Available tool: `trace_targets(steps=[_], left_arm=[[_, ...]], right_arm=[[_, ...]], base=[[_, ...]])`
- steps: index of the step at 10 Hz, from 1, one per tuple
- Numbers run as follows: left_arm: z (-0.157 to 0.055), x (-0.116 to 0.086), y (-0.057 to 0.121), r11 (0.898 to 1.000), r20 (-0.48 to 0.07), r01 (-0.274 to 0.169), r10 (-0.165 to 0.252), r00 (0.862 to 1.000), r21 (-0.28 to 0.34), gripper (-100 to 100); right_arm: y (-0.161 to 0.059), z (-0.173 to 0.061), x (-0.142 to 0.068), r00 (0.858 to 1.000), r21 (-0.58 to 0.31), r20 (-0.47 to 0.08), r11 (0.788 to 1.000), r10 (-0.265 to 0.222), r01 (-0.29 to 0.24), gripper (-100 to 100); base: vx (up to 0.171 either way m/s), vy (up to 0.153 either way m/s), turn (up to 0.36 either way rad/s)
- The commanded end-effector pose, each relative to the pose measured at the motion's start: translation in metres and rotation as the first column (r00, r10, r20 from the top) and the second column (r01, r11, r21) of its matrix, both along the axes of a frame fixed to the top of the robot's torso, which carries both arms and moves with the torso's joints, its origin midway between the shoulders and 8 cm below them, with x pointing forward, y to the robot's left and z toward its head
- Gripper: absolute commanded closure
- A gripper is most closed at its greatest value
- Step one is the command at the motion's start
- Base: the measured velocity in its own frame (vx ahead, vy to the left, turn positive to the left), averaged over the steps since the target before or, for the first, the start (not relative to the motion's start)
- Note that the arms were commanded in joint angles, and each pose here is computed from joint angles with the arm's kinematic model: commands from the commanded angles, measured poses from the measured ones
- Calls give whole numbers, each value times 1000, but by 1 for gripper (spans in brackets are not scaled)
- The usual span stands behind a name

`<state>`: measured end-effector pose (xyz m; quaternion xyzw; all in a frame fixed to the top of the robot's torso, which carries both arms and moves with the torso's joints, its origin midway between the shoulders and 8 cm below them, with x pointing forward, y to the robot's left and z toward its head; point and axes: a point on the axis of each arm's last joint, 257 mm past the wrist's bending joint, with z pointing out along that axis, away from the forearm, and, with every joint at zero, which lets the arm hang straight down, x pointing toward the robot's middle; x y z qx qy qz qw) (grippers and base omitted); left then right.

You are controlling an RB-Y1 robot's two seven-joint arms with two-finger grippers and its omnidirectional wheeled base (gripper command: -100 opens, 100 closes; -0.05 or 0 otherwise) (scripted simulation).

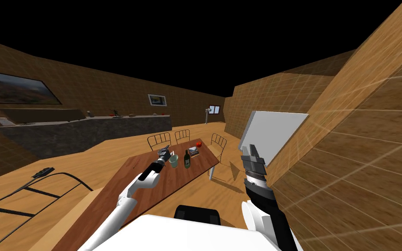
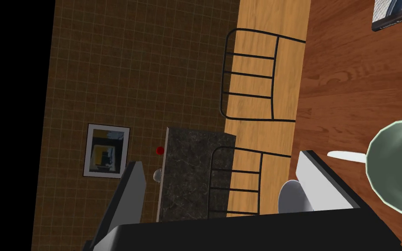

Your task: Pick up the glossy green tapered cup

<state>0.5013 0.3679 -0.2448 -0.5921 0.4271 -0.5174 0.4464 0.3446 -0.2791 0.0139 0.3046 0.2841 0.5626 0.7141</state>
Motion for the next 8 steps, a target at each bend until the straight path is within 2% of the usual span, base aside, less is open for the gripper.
trace_targets(steps=[1, 4, 6, 7, 8], left_arm=[[-22, 0, 8, 1000, -54, -15, 14, 998, -22, -100], [-54, 5, 30, 995, -162, -56, 41, 986, -88, -100], [-71, 0, 36, 993, -194, -72, 54, 979, -88, -100], [-84, 0, 46, 988, -243, -99, 68, 968, -118, -100], [-92, -3, 49, 987, -258, -107, 74, 963, -118, -100]], right_arm=[[0, 0, 0, 1000, 0, 0, 1000, 0, 0, 0], [0, 0, 0, 1000, 0, 0, 1000, 0, 0, 0], [0, 0, 0, 1000, 0, 0, 1000, 0, 0, 0], [0, 0, 0, 1000, 0, 0, 1000, 0, 0, 0], [0, 0, 0, 1000, 0, 0, 1000, 0, 0, 0]], base=[[-5, 2, -91], [-5, -4, -156], [-2, 0, -35], [-2, -6, -170], [-2, -2, -140]])
